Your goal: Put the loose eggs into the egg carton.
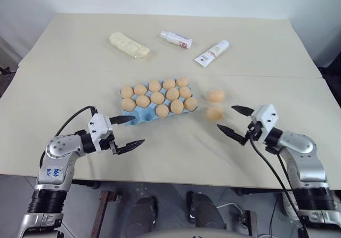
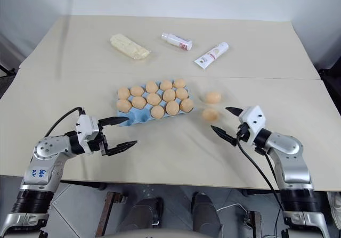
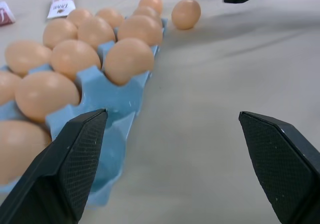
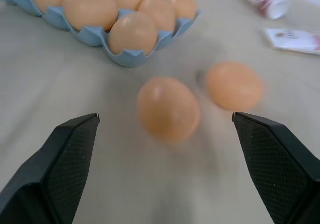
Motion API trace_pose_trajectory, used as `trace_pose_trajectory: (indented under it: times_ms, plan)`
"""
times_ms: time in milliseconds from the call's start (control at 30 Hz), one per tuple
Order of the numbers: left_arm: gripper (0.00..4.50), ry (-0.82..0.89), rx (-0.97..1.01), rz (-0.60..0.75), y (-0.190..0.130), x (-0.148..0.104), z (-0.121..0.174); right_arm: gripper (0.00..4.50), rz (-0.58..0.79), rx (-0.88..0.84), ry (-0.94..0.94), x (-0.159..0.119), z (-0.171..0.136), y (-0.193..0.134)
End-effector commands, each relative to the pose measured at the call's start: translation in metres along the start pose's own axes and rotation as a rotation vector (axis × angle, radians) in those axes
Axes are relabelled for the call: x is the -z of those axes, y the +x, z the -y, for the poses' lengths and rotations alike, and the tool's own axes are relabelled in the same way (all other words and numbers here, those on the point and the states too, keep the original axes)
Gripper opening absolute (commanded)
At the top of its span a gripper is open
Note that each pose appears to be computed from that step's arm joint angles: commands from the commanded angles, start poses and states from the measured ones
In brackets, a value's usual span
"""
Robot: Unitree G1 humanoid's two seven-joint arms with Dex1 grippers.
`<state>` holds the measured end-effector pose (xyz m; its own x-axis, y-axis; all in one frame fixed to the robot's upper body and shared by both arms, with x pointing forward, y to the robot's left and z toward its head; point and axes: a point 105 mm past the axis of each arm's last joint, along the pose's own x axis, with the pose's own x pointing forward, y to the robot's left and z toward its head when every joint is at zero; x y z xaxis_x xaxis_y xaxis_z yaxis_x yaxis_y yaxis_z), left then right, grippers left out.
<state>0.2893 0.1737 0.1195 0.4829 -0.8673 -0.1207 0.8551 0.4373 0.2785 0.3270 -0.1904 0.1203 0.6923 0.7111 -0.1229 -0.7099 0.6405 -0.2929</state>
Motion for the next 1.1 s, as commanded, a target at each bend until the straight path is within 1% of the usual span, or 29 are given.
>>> trace_pose_trajectory:
  times_ms: [33, 133, 167, 233, 400, 433, 467, 567, 700, 800, 900, 1000, 1100]
  plan:
    - [4.5, 0.055, -0.036, 0.011, -0.008, -0.012, -0.002, 4.47, -0.025, -0.047, -0.032, 0.002, 0.003, 0.013]
    - [4.5, 0.052, -0.068, 0.009, -0.014, -0.012, -0.001, 4.47, -0.04, -0.081, -0.046, 0.006, 0.005, 0.027]
    - [4.5, 0.049, -0.082, 0.008, -0.017, -0.012, 0.001, 4.29, -0.025, -0.084, -0.04, 0.005, 0.006, 0.033]
    - [4.5, 0.045, -0.098, 0.006, -0.021, -0.012, 0.002, 3.87, 0.001, -0.093, -0.031, 0.001, 0.008, 0.041]
    - [4.5, 0.037, -0.12, 0.002, -0.024, -0.011, 0.005, 2.13, 0.022, -0.113, -0.038, 0.0, 0.005, 0.048]
    - [4.5, 0.035, -0.126, 0.0, -0.025, -0.011, 0.005, 1.89, 0.025, -0.122, -0.04, 0.0, 0.003, 0.049]
    - [4.5, 0.032, -0.141, -0.002, -0.027, -0.011, 0.004, 1.79, 0.036, -0.13, -0.047, -0.004, 0.001, 0.05]
    - [4.5, 0.019, -0.2, -0.008, -0.038, -0.009, 0.0, 1.79, 0.091, -0.191, -0.056, -0.023, -0.01, 0.056]
    - [4.5, -0.016, -0.33, -0.025, -0.063, -0.002, -0.009, 1.79, 0.205, -0.33, -0.035, -0.069, -0.042, 0.073]
    - [4.5, -0.047, -0.43, -0.033, -0.084, 0.004, -0.012, 1.79, 0.289, -0.421, -0.009, -0.105, -0.073, 0.101]
    - [4.5, -0.065, -0.482, -0.042, -0.094, 0.008, -0.011, 1.79, 0.298, -0.463, -0.028, -0.118, -0.09, 0.118]
    - [4.5, -0.083, -0.528, -0.057, -0.105, 0.013, -0.006, 1.79, 0.292, -0.477, -0.06, -0.133, -0.111, 0.154]
    - [4.5, -0.09, -0.547, -0.06, -0.109, 0.014, -0.002, 1.79, 0.269, -0.487, -0.106, -0.135, -0.124, 0.173]
